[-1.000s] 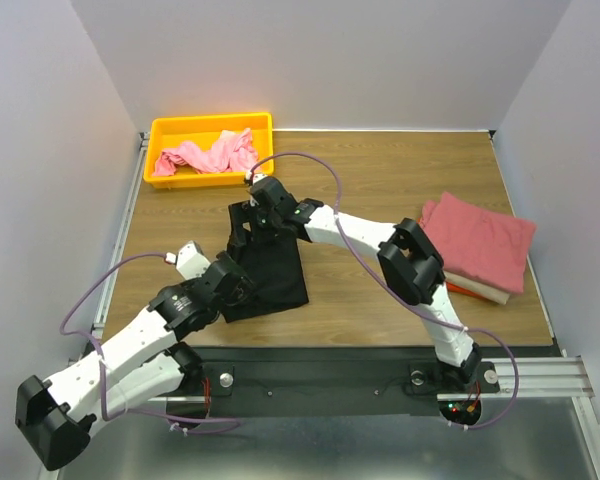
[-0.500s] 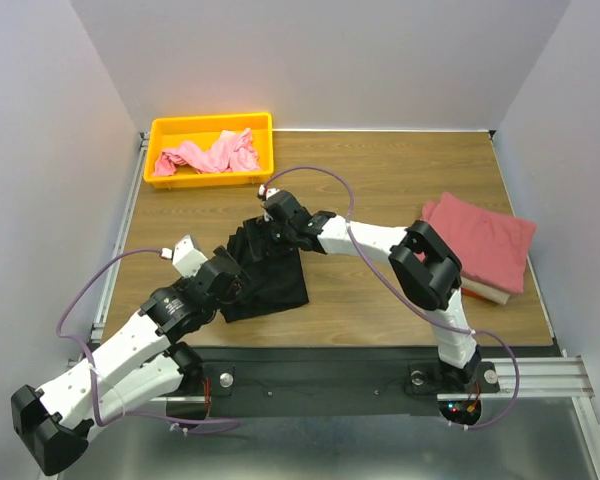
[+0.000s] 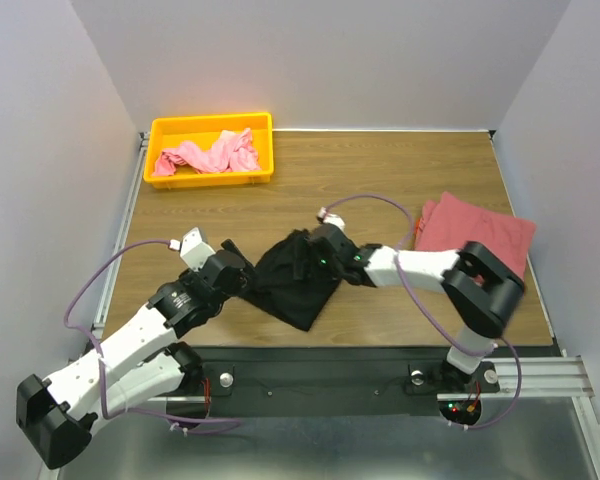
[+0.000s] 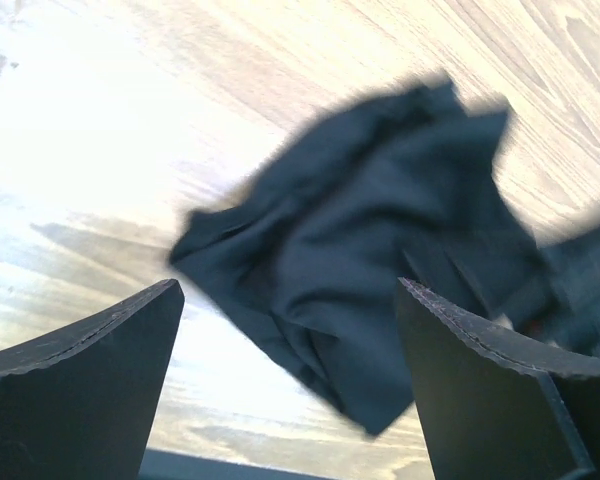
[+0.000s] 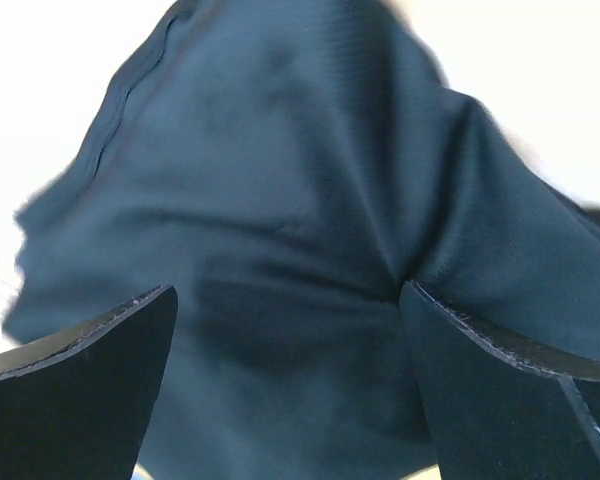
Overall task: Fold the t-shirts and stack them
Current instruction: Fold the tshirt
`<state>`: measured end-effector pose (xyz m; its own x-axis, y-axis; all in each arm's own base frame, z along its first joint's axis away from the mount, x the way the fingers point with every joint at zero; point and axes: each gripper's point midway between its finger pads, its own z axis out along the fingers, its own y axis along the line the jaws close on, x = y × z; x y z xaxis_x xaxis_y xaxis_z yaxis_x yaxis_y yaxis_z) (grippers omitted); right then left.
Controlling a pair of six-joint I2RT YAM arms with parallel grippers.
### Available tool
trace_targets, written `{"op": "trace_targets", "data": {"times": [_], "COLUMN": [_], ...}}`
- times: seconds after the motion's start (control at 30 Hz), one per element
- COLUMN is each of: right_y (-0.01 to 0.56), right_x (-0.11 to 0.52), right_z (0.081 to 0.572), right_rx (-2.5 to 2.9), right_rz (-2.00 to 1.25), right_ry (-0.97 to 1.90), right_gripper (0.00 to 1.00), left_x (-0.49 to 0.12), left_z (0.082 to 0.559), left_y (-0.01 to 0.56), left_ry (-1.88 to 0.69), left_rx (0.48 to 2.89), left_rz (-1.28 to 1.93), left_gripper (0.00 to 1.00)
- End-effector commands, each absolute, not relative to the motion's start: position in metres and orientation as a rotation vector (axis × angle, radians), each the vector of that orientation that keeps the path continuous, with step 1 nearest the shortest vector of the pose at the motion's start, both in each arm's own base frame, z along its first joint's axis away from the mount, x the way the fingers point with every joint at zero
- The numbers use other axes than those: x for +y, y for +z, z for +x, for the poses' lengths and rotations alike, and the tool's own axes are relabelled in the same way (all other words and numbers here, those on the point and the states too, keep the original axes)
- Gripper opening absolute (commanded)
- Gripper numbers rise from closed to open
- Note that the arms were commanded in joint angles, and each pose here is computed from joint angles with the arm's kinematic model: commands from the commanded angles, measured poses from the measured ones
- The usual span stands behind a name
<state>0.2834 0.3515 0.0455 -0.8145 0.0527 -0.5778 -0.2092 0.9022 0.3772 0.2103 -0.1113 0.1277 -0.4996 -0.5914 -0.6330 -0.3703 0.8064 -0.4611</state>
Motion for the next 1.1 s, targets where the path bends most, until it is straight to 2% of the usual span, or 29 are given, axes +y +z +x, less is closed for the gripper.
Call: {"op": "trace_targets", "data": {"times": [0.0, 0.13, 0.23, 0.33, 0.47, 0.6, 0.67, 0.73, 0.97, 1.0, 1.07], "right_y": [0.010, 0.062, 0.091, 0.119, 0.125, 0.109, 0.099, 0.089, 0.067, 0.064, 0.058], "right_x": [0.288, 0.306, 0.303, 0.287, 0.260, 0.238, 0.230, 0.221, 0.216, 0.215, 0.214], "right_z": [0.217, 0.183, 0.194, 0.217, 0.231, 0.241, 0.245, 0.254, 0.269, 0.269, 0.270], "right_rx": [2.606, 2.516, 2.407, 2.282, 2.254, 2.291, 2.318, 2.341, 2.404, 2.412, 2.426], "right_rz": [0.172, -0.052, -0.135, -0.117, -0.055, 0.009, 0.033, 0.065, 0.112, 0.124, 0.136], "right_ry": [0.456, 0.644, 0.638, 0.526, 0.418, 0.368, 0.343, 0.302, 0.238, 0.234, 0.220], "right_gripper": [1.00, 1.00, 1.00, 1.00, 1.00, 1.00, 0.98, 0.91, 0.63, 0.57, 0.44], "left_x": [-0.123, -0.130, -0.139, -0.162, -0.193, -0.205, -0.207, -0.211, -0.213, -0.213, -0.214], "left_z": [0.227, 0.238, 0.239, 0.238, 0.227, 0.232, 0.238, 0.243, 0.248, 0.247, 0.246], "left_y": [0.139, 0.142, 0.145, 0.148, 0.134, 0.122, 0.112, 0.111, 0.074, 0.072, 0.069], "left_ry": [-0.361, -0.345, -0.375, -0.509, -0.673, -0.688, -0.637, -0.627, -0.519, -0.515, -0.517], "left_rx": [2.118, 2.123, 2.145, 2.139, 2.189, 2.206, 2.240, 2.254, 2.365, 2.373, 2.385], "left_rz": [-0.641, -0.588, -0.501, -0.369, -0.201, -0.153, -0.141, -0.135, -0.124, -0.124, -0.131], "left_gripper": [0.98, 0.98, 0.98, 0.98, 0.99, 0.98, 0.89, 0.76, 0.58, 0.56, 0.42]}}
